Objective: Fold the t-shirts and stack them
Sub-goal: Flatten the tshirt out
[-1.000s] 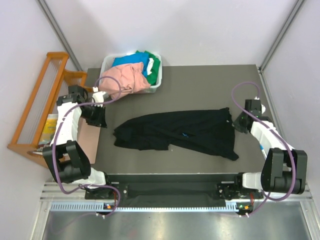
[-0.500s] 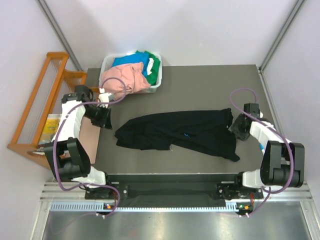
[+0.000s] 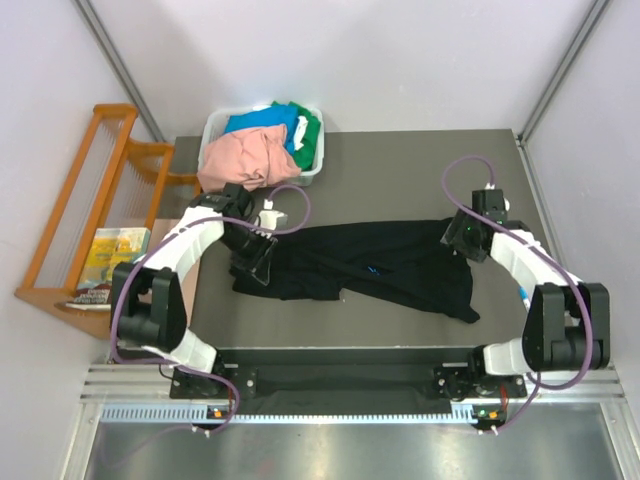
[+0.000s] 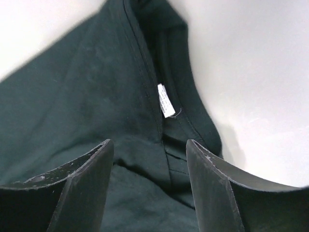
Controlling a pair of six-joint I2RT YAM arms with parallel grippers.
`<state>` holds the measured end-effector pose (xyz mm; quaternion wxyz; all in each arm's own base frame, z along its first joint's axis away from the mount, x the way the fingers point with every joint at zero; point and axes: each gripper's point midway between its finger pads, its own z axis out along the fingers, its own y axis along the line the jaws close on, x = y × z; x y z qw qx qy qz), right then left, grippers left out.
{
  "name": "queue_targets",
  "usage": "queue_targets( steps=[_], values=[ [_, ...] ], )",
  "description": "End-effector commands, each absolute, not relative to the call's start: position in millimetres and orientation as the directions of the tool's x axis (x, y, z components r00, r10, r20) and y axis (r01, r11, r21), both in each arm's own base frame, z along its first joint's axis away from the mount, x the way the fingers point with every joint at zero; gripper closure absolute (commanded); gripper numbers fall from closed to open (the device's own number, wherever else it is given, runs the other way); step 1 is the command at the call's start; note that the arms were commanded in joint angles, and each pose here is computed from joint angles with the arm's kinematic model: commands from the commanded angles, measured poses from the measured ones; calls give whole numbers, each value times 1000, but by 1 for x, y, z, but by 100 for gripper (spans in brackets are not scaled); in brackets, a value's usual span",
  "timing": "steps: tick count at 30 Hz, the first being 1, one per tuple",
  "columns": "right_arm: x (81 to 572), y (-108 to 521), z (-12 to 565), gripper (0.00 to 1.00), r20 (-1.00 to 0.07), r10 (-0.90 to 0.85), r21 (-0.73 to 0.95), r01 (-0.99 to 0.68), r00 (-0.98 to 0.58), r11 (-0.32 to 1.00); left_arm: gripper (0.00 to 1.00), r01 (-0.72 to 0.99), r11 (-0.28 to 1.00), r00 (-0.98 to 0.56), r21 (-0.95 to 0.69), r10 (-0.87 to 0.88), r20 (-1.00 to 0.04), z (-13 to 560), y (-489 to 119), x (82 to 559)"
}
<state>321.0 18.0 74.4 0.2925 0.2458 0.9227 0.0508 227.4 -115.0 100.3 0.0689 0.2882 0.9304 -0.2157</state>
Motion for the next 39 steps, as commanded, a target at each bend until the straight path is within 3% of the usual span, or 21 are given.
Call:
queue_targets(
  steps=[1, 7, 12, 21, 28, 33, 39],
  values=[
    [333, 26, 71, 39, -519, 466, 248, 395, -717, 884, 67, 537, 770, -841, -345, 460, -283, 94, -119, 253],
    [337, 30, 62, 42, -506, 459, 255, 382, -730, 888, 53, 525, 791, -842, -315, 430, -325, 100, -119, 270],
    [345, 34, 60, 49, -499, 461, 272, 372, -734, 887, 49, 497, 820, -846, -284, 385, -367, 105, -117, 284],
    [354, 44, 50, 60, -471, 468, 310, 356, -748, 881, 24, 449, 857, -862, -253, 340, -377, 109, -94, 280],
    [354, 45, 55, 65, -482, 465, 317, 347, -743, 883, 23, 434, 860, -874, -268, 329, -358, 109, -85, 268],
    [353, 46, 54, 67, -479, 465, 319, 346, -745, 883, 30, 431, 860, -880, -274, 332, -340, 102, -84, 261],
    [353, 48, 55, 70, -478, 466, 329, 340, -745, 881, 30, 416, 874, -893, -252, 342, -292, 77, -76, 258]
  ],
)
